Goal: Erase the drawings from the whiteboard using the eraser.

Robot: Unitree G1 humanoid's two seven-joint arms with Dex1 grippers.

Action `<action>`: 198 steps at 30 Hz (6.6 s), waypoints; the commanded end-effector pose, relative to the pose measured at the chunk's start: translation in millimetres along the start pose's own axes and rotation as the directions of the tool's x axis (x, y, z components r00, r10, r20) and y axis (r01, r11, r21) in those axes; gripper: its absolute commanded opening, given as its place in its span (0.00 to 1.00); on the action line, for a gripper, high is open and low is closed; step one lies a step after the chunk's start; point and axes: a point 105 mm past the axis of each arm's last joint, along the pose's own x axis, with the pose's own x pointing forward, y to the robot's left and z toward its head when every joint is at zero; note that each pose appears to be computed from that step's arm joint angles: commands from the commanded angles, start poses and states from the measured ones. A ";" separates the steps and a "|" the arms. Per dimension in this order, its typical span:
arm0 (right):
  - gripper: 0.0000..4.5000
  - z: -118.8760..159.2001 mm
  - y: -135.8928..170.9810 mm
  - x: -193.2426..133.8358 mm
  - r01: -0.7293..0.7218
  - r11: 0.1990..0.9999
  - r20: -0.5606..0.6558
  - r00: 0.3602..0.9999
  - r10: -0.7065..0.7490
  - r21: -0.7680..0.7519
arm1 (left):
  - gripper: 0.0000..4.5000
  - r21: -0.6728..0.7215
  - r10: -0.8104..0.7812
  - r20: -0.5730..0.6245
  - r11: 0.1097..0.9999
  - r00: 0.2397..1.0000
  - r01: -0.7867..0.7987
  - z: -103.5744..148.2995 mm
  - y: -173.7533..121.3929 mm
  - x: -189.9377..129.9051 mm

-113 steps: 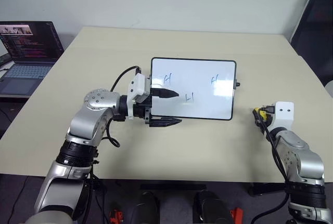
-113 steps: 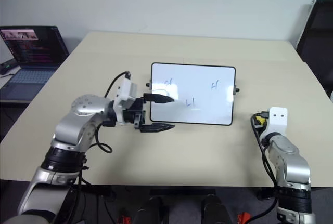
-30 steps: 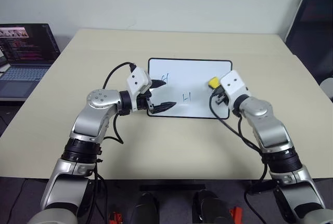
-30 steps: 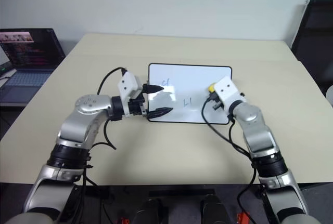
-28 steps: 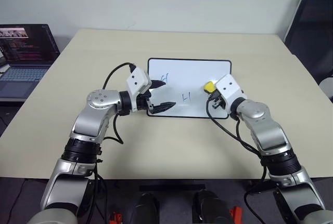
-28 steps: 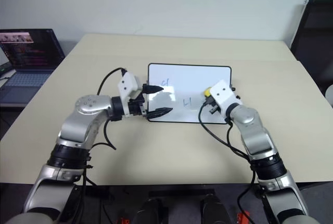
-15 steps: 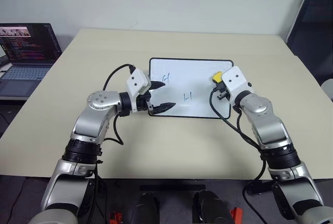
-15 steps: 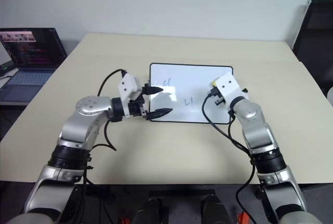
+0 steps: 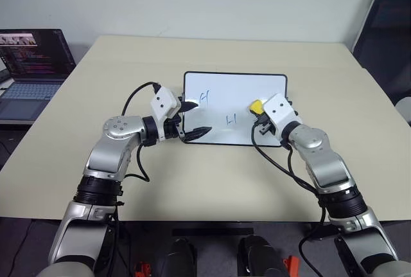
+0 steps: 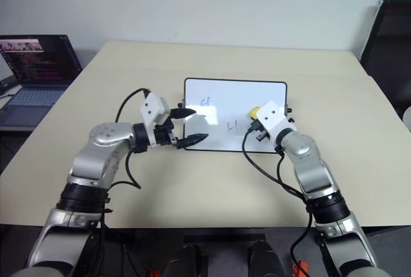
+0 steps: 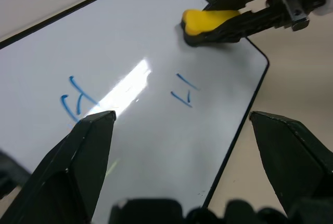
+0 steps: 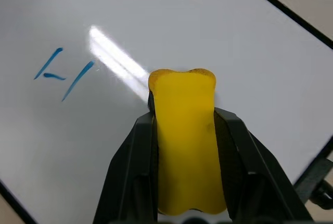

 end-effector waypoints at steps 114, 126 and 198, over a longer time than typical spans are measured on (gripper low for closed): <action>0.25 -6.1 29.5 19.1 -0.207 0.886 -0.126 0.978 0.169 -0.415 | 1.00 0.011 -0.133 0.030 0.991 0.991 0.133 -16.7 -30.0 -31.4; 0.25 6.4 45.3 18.0 -0.215 0.862 -0.078 0.976 0.203 -0.458 | 1.00 0.010 -0.127 0.031 0.992 0.991 0.126 -14.7 -26.8 -31.8; 0.25 77.5 71.7 76.8 -0.342 0.897 0.126 0.913 0.388 -0.280 | 1.00 -0.013 0.237 0.013 0.971 0.971 -0.237 5.8 8.1 -65.2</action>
